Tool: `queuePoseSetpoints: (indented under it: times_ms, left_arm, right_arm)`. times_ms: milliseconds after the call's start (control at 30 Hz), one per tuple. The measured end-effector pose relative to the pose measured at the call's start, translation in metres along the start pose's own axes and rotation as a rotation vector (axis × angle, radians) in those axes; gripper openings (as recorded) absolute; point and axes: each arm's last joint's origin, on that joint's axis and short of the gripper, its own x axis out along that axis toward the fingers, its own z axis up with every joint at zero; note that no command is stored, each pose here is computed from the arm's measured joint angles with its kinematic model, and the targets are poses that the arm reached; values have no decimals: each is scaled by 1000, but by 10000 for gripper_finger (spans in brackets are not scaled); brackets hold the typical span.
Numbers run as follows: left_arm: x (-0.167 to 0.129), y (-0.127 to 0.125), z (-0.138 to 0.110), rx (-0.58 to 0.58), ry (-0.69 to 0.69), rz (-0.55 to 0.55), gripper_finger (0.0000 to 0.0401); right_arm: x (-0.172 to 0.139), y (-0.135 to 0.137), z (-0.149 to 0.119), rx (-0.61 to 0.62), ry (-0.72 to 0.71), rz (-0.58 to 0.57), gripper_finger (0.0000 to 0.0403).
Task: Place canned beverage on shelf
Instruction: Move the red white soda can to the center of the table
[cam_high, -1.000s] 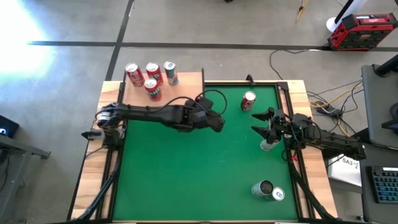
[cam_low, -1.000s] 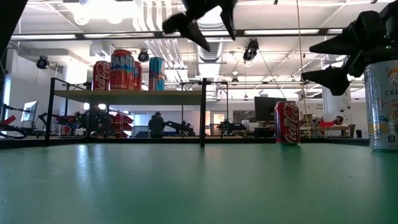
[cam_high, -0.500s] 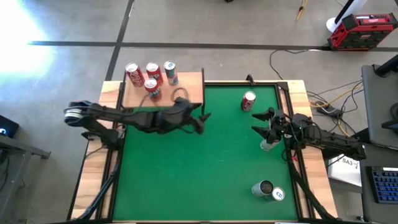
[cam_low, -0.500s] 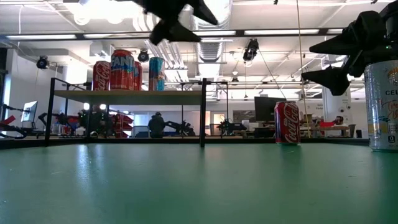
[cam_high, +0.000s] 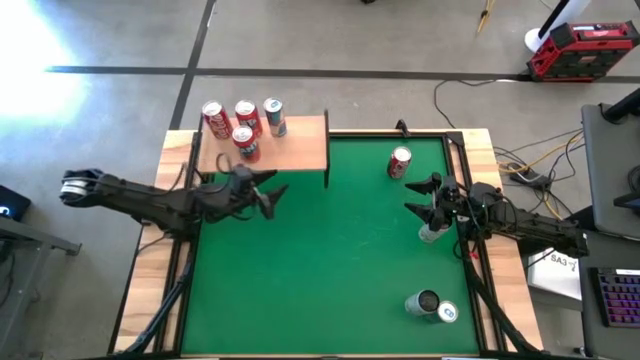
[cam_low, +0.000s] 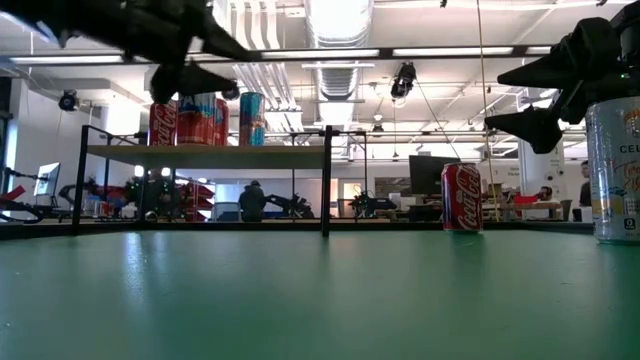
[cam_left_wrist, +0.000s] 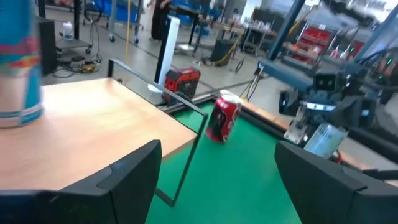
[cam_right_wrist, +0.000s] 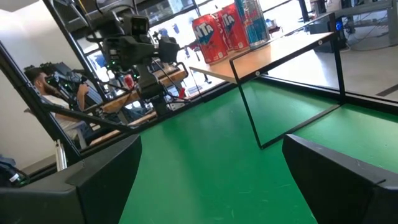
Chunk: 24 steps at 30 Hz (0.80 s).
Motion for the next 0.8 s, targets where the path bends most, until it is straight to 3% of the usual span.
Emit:
queuePoseSetpoints:
  times_ms: [567,800]
  left_arm:
    - [-53,65,-51,-11,-82,-22,299]
    - [-64,78,-61,70,-110,-28,302]
  right_arm:
    - [0,0,0,0,-1,0,382]
    - [0,0,0,0,-1,0,382]
